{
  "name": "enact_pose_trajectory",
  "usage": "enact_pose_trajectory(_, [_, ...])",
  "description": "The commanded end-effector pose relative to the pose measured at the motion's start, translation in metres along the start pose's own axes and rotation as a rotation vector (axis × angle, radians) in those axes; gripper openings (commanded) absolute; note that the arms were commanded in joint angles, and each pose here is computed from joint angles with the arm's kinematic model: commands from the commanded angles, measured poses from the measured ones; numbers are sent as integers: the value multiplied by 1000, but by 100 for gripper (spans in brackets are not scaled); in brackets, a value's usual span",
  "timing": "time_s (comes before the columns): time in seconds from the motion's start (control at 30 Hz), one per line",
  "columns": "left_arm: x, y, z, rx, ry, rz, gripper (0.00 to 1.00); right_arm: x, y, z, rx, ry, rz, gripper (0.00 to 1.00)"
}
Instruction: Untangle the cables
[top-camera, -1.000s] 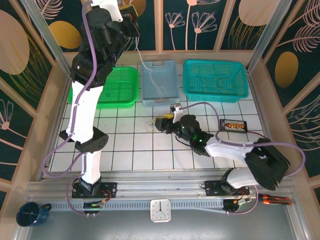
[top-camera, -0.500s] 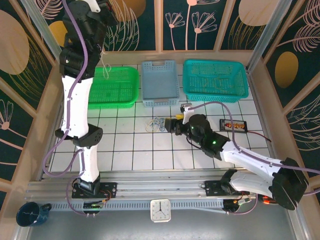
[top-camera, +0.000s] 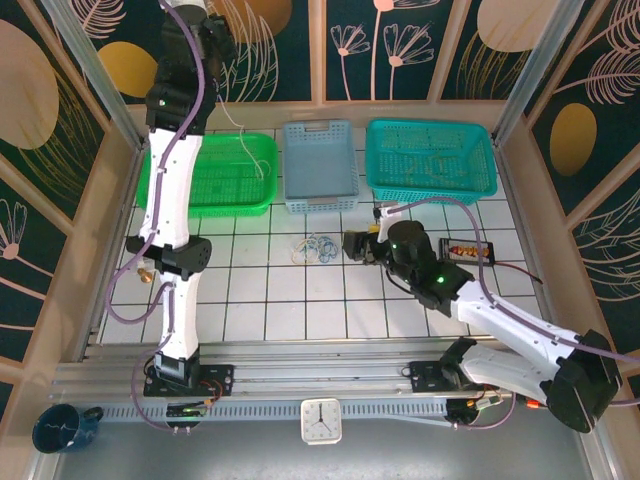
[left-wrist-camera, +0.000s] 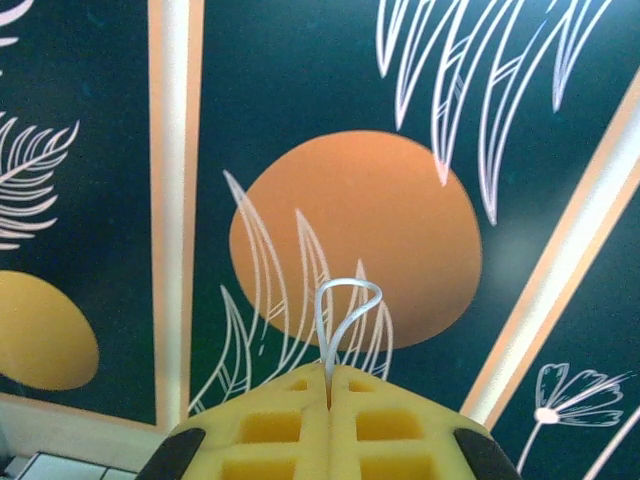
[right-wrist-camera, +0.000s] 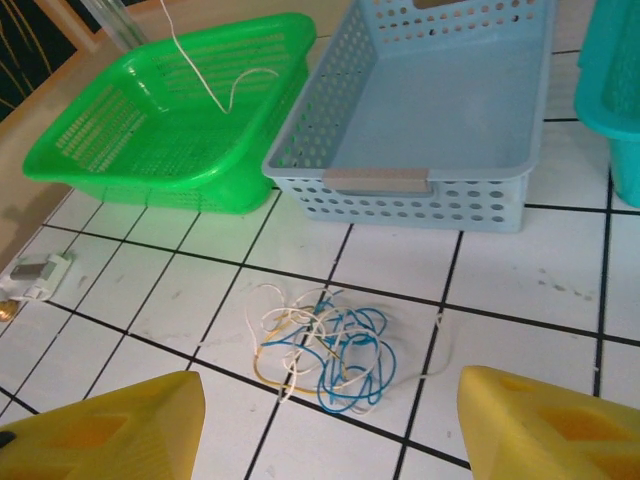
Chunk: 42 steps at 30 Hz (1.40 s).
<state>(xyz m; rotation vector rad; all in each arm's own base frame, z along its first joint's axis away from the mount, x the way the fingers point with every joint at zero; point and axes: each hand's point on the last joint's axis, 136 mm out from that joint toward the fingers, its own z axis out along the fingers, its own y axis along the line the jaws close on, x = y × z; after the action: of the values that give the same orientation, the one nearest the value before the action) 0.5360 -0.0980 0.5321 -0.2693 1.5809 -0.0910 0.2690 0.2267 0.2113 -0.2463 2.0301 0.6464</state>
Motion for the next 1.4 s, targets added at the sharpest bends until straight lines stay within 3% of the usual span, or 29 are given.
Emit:
enact_pose_trajectory(0.0, [9,13,4,-73,17,42,0,-10,-2,-8,2,-15,-13,68])
enact_pose_trajectory(0.2, [34,25,18,-128,74,60,0,-13,-8,-11,13,-26,-2,68])
enact_pose_trajectory(0.33, [30,29,14,-126,80,55,4,-14,-9,-12,15,-36,6,68])
enact_pose_trajectory(0.43, [24,32,10,-119,79,55,40,-13,-9,-11,14,-37,6,68])
enact_pose_trajectory(0.5, [22,34,8,-120,83,53,58,-13,-9,-11,13,-38,6,68])
enact_pose_trajectory(0.6, [22,39,5,-129,94,58,76,-14,-9,-12,11,-42,7,68])
enact_pose_trajectory(0.73, [18,41,-2,-132,97,61,89,-14,-9,-13,8,-46,8,68])
enact_pose_trajectory(0.87, [5,42,-18,-105,93,52,98,-16,-9,-16,7,-57,12,68])
enact_pose_trajectory(0.97, [8,40,-33,-62,136,48,99,-14,-10,-18,5,-62,17,68])
enact_pose_trajectory(1.2, [83,45,-63,14,372,62,99,0,-9,-8,-21,-38,36,68])
enact_pose_trajectory(1.37, [113,61,-111,83,305,-20,99,16,-7,6,-37,24,46,67])
